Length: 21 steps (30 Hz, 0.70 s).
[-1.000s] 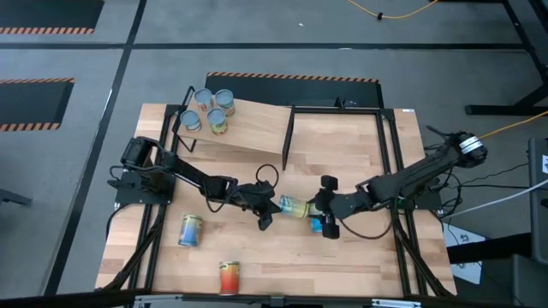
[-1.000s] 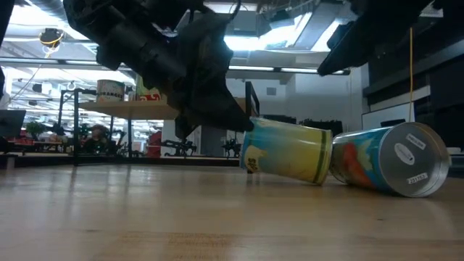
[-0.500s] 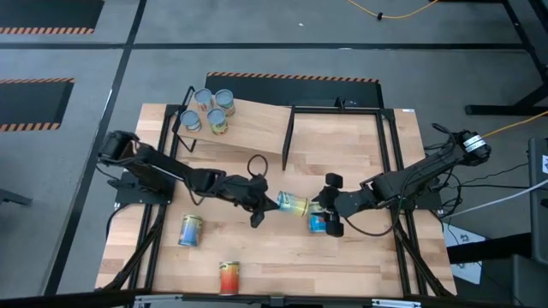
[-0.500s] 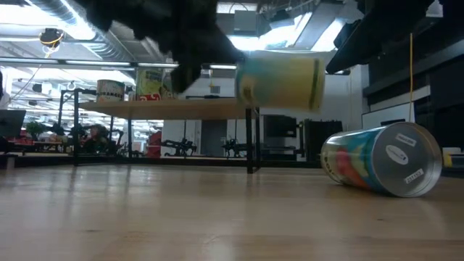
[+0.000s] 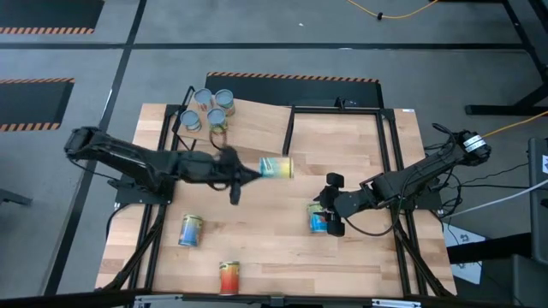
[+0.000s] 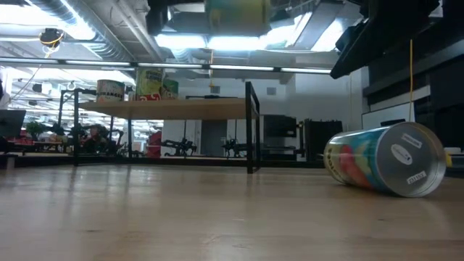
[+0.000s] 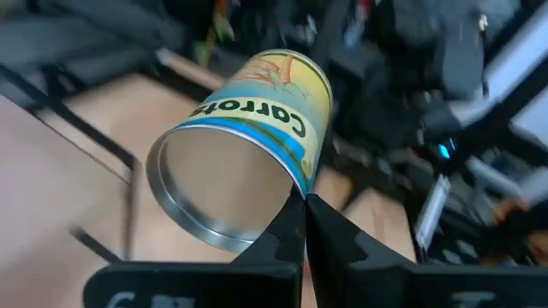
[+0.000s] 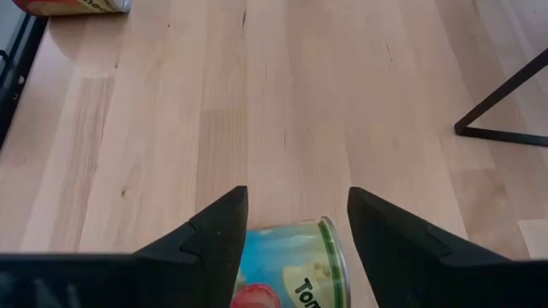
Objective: Pick and place cans onto a shelf
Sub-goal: Put the yellow canned carrot on the shelf
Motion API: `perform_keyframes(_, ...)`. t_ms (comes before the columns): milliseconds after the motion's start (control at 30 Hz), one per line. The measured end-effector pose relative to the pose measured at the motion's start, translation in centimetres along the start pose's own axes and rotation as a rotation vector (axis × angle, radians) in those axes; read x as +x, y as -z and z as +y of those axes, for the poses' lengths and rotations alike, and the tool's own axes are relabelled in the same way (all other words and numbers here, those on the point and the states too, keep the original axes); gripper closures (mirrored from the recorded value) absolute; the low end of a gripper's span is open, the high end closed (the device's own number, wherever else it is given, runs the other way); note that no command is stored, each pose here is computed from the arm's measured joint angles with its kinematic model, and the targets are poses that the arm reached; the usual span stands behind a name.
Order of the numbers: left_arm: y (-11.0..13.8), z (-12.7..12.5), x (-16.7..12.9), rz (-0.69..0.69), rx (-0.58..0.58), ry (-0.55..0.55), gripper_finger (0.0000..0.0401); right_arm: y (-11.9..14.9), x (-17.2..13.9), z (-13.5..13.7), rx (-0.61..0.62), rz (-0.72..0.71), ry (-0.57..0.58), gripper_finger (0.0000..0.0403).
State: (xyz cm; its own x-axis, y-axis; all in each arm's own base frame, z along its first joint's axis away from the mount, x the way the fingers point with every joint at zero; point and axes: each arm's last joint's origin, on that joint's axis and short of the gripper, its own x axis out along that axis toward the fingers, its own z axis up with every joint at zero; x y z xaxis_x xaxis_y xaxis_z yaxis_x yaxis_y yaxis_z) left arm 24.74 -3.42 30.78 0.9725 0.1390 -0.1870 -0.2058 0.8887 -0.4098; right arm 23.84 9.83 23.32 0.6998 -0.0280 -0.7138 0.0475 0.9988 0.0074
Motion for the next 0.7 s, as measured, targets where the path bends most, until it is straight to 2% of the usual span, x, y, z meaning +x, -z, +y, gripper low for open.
perform_keyframes(133,-2.2,0.7,-1.5,-0.081,0.036,-0.044,0.0401,0.0,0.0,0.0,0.0,0.001,0.001,0.0196)
perform_keyframes(267,-5.3,0.8,-2.5,-0.091,0.112,-0.133,0.0401,0.0,0.0,0.0,0.001,0.001,0.001,0.0196)
perform_keyframes(533,-12.6,0.7,-4.1,-0.036,0.24,-0.322,0.0401,0.0,0.0,0.0,0.002,0.002,0.002,0.0196)
perform_keyframes(700,-16.0,1.4,-3.5,0.035,0.318,-0.435,0.0401,0.0,0.0,0.0,0.001,0.003,0.002,0.0196)
